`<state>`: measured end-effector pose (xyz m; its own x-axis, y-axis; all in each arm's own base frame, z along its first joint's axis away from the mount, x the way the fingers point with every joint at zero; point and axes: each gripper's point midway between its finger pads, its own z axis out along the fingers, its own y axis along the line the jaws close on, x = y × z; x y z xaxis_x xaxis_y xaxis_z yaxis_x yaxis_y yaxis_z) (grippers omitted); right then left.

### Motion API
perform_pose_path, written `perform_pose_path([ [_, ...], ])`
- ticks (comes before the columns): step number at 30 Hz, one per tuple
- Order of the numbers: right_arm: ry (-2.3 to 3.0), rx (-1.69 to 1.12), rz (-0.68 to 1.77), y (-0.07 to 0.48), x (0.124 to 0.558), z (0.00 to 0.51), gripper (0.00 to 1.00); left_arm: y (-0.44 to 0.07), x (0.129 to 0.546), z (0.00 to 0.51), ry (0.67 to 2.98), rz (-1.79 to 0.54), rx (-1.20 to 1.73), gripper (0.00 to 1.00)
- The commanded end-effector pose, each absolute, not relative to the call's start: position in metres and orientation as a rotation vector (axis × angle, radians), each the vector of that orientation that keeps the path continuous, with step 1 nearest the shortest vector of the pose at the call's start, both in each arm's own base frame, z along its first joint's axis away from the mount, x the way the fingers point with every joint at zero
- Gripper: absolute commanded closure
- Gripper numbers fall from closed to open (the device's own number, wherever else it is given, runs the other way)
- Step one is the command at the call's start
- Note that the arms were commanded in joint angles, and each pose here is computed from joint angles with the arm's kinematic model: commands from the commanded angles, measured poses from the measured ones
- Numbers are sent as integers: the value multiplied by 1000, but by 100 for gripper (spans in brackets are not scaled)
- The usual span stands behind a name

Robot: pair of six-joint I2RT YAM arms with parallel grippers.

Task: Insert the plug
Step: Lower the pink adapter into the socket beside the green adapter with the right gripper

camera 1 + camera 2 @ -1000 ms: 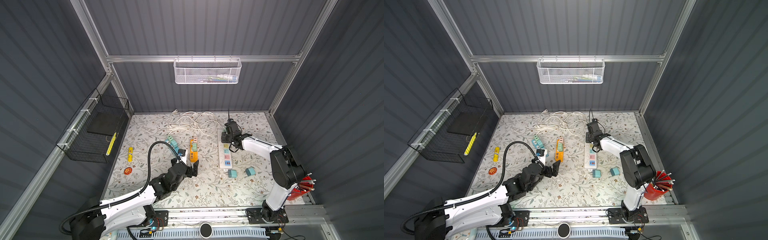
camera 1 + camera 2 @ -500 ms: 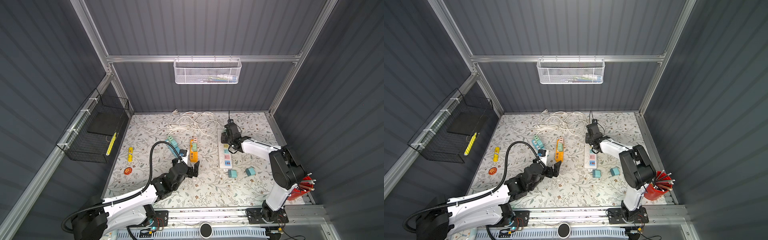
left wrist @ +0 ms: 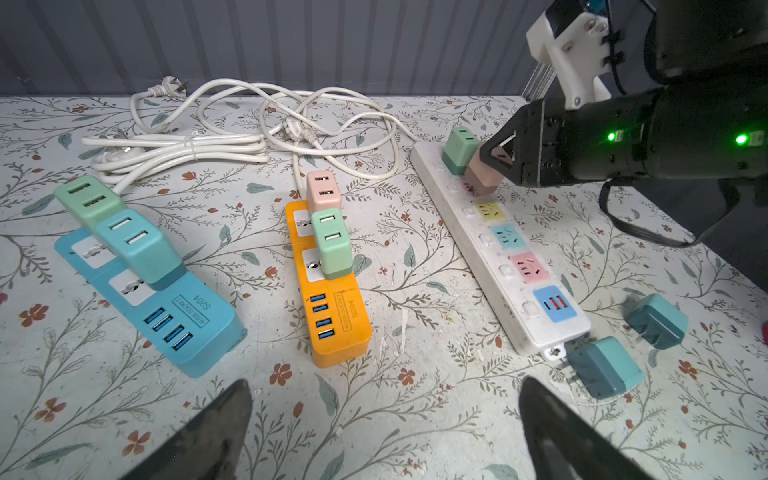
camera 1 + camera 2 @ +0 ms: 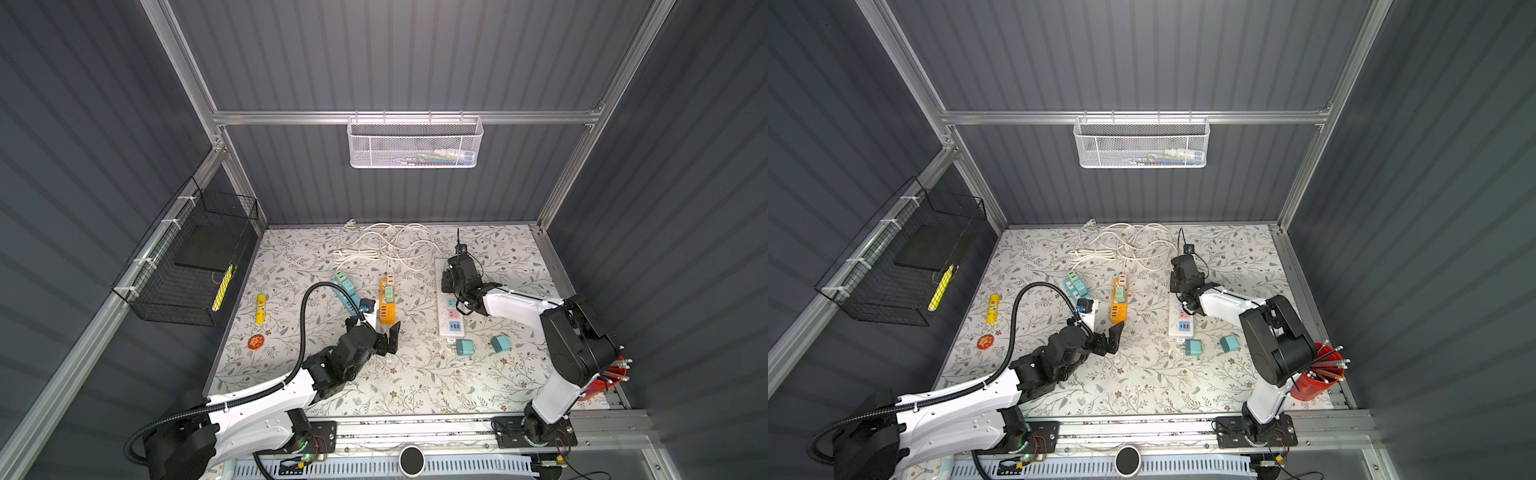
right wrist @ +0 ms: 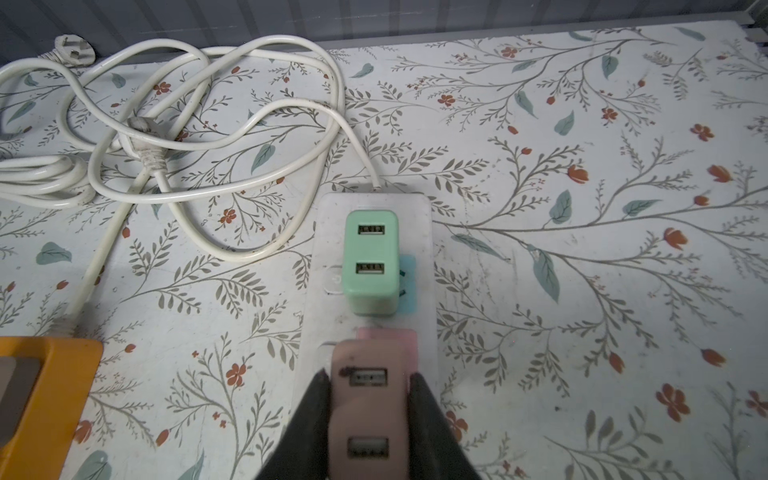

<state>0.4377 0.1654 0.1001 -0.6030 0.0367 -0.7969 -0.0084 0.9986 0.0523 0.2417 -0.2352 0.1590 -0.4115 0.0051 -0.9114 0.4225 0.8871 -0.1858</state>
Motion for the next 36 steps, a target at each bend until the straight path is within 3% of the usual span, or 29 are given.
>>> perform_pose_path([
  [1,2211,41,64,163,435,101,83,-236,242,168,1929,-479,323,0],
  [20,2098,31,81,168,454,133,82,-238,243,172,1916,-476,335,0],
  [36,2188,38,48,164,449,88,82,-236,241,171,1915,-484,324,0],
])
